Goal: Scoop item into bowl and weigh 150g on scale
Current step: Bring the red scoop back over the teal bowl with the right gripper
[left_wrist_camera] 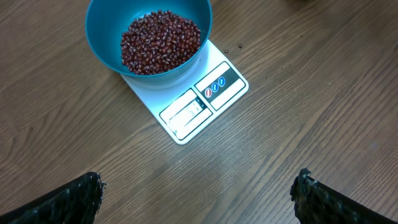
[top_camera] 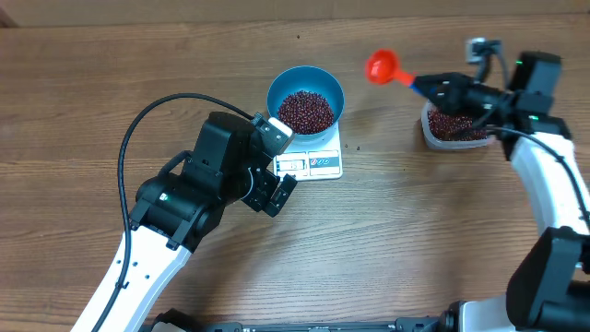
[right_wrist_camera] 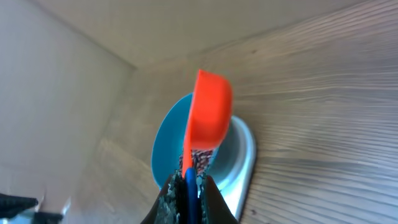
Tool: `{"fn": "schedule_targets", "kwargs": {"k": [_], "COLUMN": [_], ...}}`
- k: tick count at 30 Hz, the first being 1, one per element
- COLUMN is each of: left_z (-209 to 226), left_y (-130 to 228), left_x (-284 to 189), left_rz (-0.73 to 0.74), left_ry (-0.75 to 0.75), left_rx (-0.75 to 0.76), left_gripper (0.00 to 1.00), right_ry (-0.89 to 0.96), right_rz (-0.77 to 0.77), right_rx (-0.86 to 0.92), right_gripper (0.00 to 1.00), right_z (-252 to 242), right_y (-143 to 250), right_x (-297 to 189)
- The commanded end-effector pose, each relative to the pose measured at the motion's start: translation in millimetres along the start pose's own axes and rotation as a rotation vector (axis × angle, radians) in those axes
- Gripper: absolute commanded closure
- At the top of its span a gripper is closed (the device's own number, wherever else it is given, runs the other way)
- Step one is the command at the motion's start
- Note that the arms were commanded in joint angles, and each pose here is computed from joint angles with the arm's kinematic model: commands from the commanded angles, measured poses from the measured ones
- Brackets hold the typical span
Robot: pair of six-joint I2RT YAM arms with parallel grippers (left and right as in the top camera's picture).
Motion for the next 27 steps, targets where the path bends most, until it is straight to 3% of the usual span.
{"fn": "schedule_targets", "kwargs": {"k": [1,11,17,27], "left_z": [1,1,1,1], "left_y": [0,0,0,0], "left_x": [0,0,0,0], "left_rz": [0.002,0.002,0.002,0.002], "left_ry": [-0.002,-0.002,-0.002,-0.002], "left_rx": [0.016,0.016,0.016,0.016], "left_gripper": [0.00,0.00,0.00,0.00], "right_ry": [0.026,0.184,0.246,0.341], "right_rz": [0.043,0.135,0.190,0.325], "right_rx": [-0.072,-0.213,-0.447,-0.581], "right_gripper": [0.96,0.96,0.96,0.96], "right_z": [21,69,93,71], "right_y": [2,23,36,69], "right_x": [32,94,116,142]}}
Point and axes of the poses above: each gripper's point midway between its finger pads, its own x axis out along the fingers, its own z axis along the line the jaws close on, y = z × x, the point moved 6 cm from there along -x, back along the fingers, and after that the axes turned 14 degrees about -x, right-handed, at the moved point
